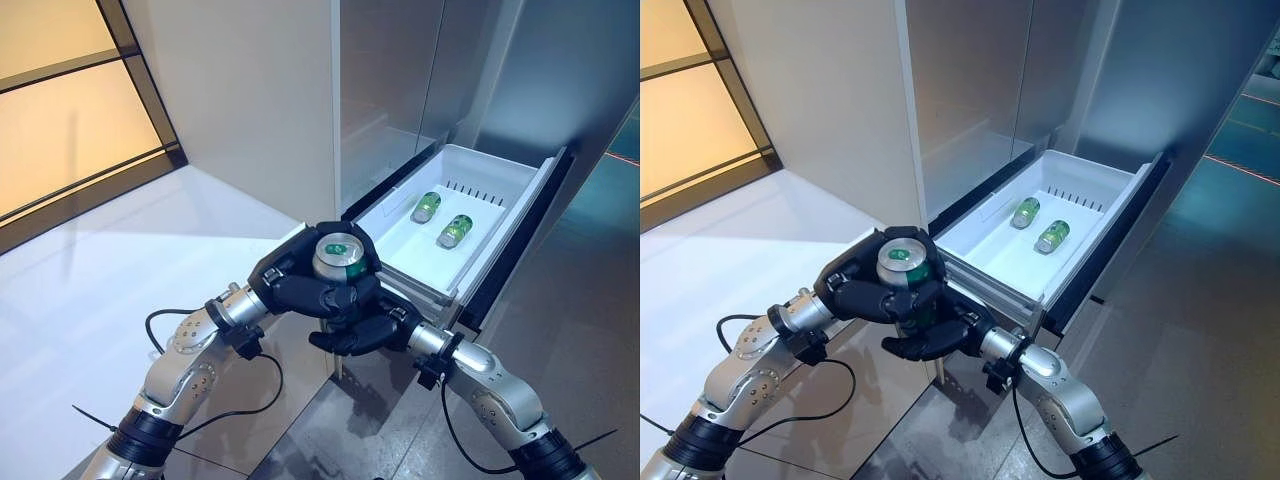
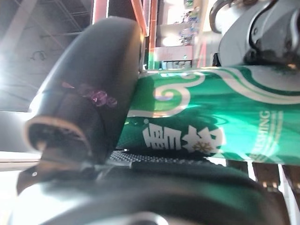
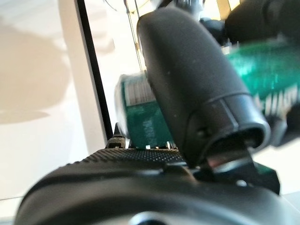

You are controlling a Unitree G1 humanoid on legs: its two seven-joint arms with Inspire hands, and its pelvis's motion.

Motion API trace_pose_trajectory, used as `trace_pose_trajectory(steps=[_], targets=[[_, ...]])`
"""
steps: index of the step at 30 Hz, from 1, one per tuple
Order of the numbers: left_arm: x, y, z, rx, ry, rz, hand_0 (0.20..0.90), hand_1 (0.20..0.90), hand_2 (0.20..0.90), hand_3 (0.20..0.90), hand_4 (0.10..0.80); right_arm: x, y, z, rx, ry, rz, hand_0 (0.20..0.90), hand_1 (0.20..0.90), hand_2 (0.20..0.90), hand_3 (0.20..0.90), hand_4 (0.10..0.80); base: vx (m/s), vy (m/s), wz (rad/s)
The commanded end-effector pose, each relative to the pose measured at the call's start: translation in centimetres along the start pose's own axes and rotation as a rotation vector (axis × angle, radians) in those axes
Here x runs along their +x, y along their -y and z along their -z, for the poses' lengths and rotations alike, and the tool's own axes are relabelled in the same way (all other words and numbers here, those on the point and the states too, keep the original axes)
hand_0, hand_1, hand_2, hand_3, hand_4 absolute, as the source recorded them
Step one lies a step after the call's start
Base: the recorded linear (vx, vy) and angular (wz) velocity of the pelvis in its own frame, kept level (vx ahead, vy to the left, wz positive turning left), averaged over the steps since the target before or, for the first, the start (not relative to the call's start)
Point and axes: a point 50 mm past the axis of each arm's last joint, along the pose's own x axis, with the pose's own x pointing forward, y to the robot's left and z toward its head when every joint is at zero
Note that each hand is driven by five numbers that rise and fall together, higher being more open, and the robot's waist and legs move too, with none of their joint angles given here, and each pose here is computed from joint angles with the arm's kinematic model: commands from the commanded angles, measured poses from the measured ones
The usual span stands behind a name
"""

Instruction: Put drinks into fridge and close the fridge

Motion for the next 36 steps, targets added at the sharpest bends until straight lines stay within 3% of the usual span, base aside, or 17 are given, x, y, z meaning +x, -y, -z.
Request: trace_pose_trajectory(steps=[1, 10, 11, 12, 13, 29, 30, 31, 36], targets=[[4.6, 2.4, -7.1, 0.072, 0.331, 0.246, 0.300, 0.300, 0.300, 0.200, 0.100, 2.9, -3.7, -7.7, -0.073, 0.341, -0.236, 0.900, 0.900, 0.900, 0.900, 0.800, 0.000, 0.000, 0.00], [5.5, 3.9, -5.9, -0.023, 0.307, 0.338, 0.300, 0.300, 0.300, 0.200, 0.100, 4.0, -5.4, -7.2, 0.056, 0.325, -0.336, 0.900, 0.900, 0.900, 0.900, 0.800, 0.000, 0.000, 0.00], [5.5, 4.0, -5.7, -0.029, 0.306, 0.344, 0.300, 0.300, 0.300, 0.200, 0.100, 4.0, -5.6, -7.2, 0.075, 0.330, -0.338, 0.747, 0.747, 0.747, 0.722, 0.622, 0.000, 0.000, 0.00], [5.6, 4.1, -5.6, -0.037, 0.304, 0.346, 0.300, 0.300, 0.300, 0.200, 0.100, 4.1, -5.7, -7.2, 0.089, 0.339, -0.333, 0.356, 0.356, 0.356, 0.266, 0.166, 0.000, 0.000, 0.00], [5.6, 4.2, -5.6, -0.045, 0.303, 0.345, 0.300, 0.300, 0.300, 0.200, 0.100, 4.1, -5.7, -7.2, 0.090, 0.344, -0.325, 0.300, 0.300, 0.300, 0.200, 0.100, 0.000, 0.000, 0.00], [4.9, 3.3, -4.8, 0.008, 0.301, 0.216, 0.309, 0.309, 0.309, 0.211, 0.111, 3.6, -4.1, -8.3, 0.139, 0.457, -0.149, 0.300, 0.300, 0.300, 0.200, 0.100, 0.000, 0.000, 0.00], [4.8, 3.2, -4.8, 0.011, 0.300, 0.212, 0.644, 0.644, 0.644, 0.601, 0.501, 3.6, -4.0, -8.3, 0.139, 0.457, -0.148, 0.300, 0.300, 0.300, 0.200, 0.100, 0.000, 0.000, 0.00], [4.8, 3.1, -4.8, 0.023, 0.297, 0.192, 0.900, 0.900, 0.900, 0.900, 0.800, 3.5, -3.8, -8.3, 0.135, 0.460, -0.133, 0.300, 0.300, 0.300, 0.200, 0.100, 0.000, 0.000, 0.00], [4.0, 1.9, -5.3, 0.065, 0.325, 0.095, 0.900, 0.900, 0.900, 0.900, 0.800, 2.9, -1.9, -9.2, 0.012, 0.463, -0.010, 0.300, 0.300, 0.300, 0.200, 0.100, 0.000, 0.000, 0.00]])
